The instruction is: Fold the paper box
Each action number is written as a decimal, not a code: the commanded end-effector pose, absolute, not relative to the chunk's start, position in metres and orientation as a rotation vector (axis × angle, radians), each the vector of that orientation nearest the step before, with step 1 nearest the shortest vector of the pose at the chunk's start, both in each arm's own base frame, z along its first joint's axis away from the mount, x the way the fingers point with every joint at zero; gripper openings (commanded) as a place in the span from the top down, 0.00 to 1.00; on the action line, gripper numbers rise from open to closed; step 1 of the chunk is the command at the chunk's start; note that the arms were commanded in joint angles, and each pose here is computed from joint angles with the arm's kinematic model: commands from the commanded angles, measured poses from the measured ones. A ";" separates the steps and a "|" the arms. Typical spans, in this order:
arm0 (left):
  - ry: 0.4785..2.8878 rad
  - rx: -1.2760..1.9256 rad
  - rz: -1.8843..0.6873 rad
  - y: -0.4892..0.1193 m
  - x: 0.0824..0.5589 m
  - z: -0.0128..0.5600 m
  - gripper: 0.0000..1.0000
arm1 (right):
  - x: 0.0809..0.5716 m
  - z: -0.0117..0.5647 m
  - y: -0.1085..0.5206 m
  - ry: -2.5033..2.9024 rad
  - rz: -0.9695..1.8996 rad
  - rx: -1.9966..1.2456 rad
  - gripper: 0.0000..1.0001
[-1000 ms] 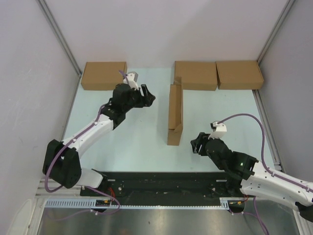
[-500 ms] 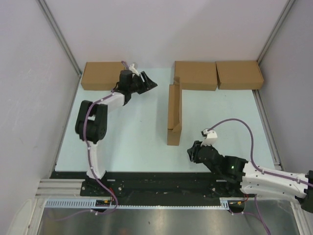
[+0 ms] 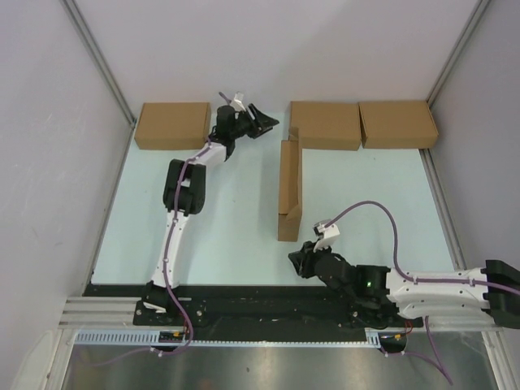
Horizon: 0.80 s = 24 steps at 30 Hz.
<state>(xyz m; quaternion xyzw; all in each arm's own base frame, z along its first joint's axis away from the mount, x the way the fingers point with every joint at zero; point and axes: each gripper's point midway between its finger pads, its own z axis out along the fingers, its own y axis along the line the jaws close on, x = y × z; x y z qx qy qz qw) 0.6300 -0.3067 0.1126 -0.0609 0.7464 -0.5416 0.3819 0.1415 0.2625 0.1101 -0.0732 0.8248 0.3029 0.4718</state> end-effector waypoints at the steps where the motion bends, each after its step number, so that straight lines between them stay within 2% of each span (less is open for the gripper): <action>1: 1.838 -0.026 -1.489 -0.340 0.614 0.150 0.44 | 0.165 0.128 0.265 1.878 0.761 -0.005 0.73; 9: 1.902 -0.008 -1.493 -0.347 0.599 0.121 0.51 | 0.188 0.124 0.269 1.817 0.849 0.116 0.85; 16: 1.895 0.025 -1.508 -0.352 0.599 0.120 0.54 | 0.211 0.128 0.273 1.793 0.877 0.143 0.86; 24: 1.895 0.131 -1.609 -0.359 0.571 0.112 0.58 | 0.231 0.120 0.259 1.808 0.833 0.183 0.86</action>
